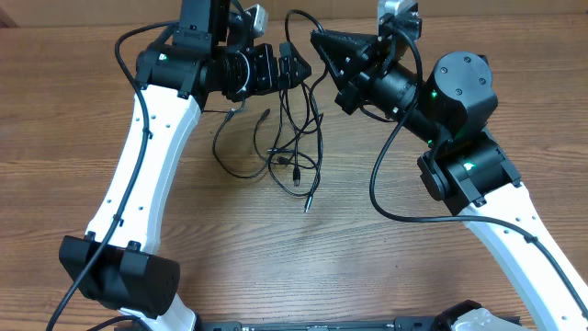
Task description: Untangle cables
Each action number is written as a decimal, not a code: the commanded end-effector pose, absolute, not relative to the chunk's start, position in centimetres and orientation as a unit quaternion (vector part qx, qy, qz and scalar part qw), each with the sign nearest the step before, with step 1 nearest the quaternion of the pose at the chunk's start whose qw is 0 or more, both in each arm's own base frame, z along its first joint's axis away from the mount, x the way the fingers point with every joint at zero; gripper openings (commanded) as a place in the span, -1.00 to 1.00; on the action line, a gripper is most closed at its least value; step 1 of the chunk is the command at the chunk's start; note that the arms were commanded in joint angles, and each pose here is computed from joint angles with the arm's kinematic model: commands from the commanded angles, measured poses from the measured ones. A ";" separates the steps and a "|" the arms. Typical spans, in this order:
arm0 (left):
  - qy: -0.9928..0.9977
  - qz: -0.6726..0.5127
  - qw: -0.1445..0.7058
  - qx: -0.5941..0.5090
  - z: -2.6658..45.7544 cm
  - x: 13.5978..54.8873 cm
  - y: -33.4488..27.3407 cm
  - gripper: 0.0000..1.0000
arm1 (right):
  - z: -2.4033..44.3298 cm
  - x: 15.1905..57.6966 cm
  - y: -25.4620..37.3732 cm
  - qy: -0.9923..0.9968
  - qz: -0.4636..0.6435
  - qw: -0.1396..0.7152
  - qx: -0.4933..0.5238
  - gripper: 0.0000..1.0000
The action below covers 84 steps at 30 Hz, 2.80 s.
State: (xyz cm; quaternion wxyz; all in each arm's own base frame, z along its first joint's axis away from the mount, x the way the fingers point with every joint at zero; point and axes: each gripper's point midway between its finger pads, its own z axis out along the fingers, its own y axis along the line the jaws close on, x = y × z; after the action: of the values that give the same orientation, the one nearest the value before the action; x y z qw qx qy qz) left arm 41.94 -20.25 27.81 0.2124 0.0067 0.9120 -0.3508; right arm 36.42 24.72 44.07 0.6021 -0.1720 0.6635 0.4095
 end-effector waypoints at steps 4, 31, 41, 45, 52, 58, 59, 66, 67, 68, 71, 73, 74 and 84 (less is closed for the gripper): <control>0.929 -0.289 0.230 -0.036 26.3 43.1 -19.8 1.00 | 48.4 34.3 24.7 0.617 0.455 0.615 -0.181 -0.93; 0.991 -0.050 0.046 -0.115 10.7 42.4 -8.1 1.00 | 49.6 40.2 12.1 0.623 0.353 0.695 -0.073 -0.93; 0.991 0.010 0.051 -0.123 10.6 42.2 -5.3 1.00 | 50.4 41.4 4.9 0.614 0.291 0.733 -0.023 -0.93; 0.991 0.009 0.052 -0.123 10.6 42.3 -5.4 1.00 | 50.6 41.5 1.6 0.613 0.272 0.742 0.008 -0.92; 0.986 -0.106 0.069 -0.113 11.2 44.0 -9.3 0.99 | 49.6 41.1 -0.3 0.631 0.289 0.720 0.012 -0.93; 0.989 -0.109 0.066 -0.075 11.2 43.7 -9.5 1.00 | 50.6 40.9 -1.9 0.614 0.269 0.742 0.017 -0.93; 0.992 -0.106 0.060 -0.044 11.1 43.3 -9.5 0.99 | 51.4 40.7 -2.9 0.602 0.257 0.756 0.024 -0.93; 0.990 -0.087 0.029 0.104 10.8 41.0 -8.9 1.00 | 52.8 40.0 -8.5 0.570 0.194 0.794 0.086 -0.93; 0.991 -0.071 0.026 0.108 10.7 40.9 -8.3 0.99 | 52.6 39.7 -9.8 0.572 0.182 0.794 0.098 -0.93; 0.992 -0.065 0.025 0.108 10.6 40.9 -8.0 1.00 | 52.5 39.6 -10.5 0.572 0.176 0.794 0.103 -0.93; 0.992 -0.057 0.025 0.105 10.6 41.0 -7.6 1.00 | 52.0 39.0 -13.3 0.576 0.151 0.793 0.128 -0.92; 0.992 -0.057 0.028 0.106 10.6 41.1 -7.6 1.00 | 51.8 38.6 -14.3 0.576 0.141 0.793 0.138 -0.93; 0.992 -0.057 0.029 0.105 10.6 41.2 -7.6 1.00 | 51.8 38.4 -15.0 0.576 0.135 0.793 0.143 -0.93; 0.992 -0.057 0.036 0.106 10.6 41.5 -7.7 1.00 | 49.8 36.6 -20.5 0.588 0.087 0.776 0.212 -0.93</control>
State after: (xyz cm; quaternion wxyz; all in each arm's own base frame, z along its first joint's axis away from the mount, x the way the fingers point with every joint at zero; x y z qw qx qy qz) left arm 41.23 -8.27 11.03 0.0373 0.1037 0.9919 -0.0630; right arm 38.21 -19.52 47.52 0.7587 0.2023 0.6088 0.1129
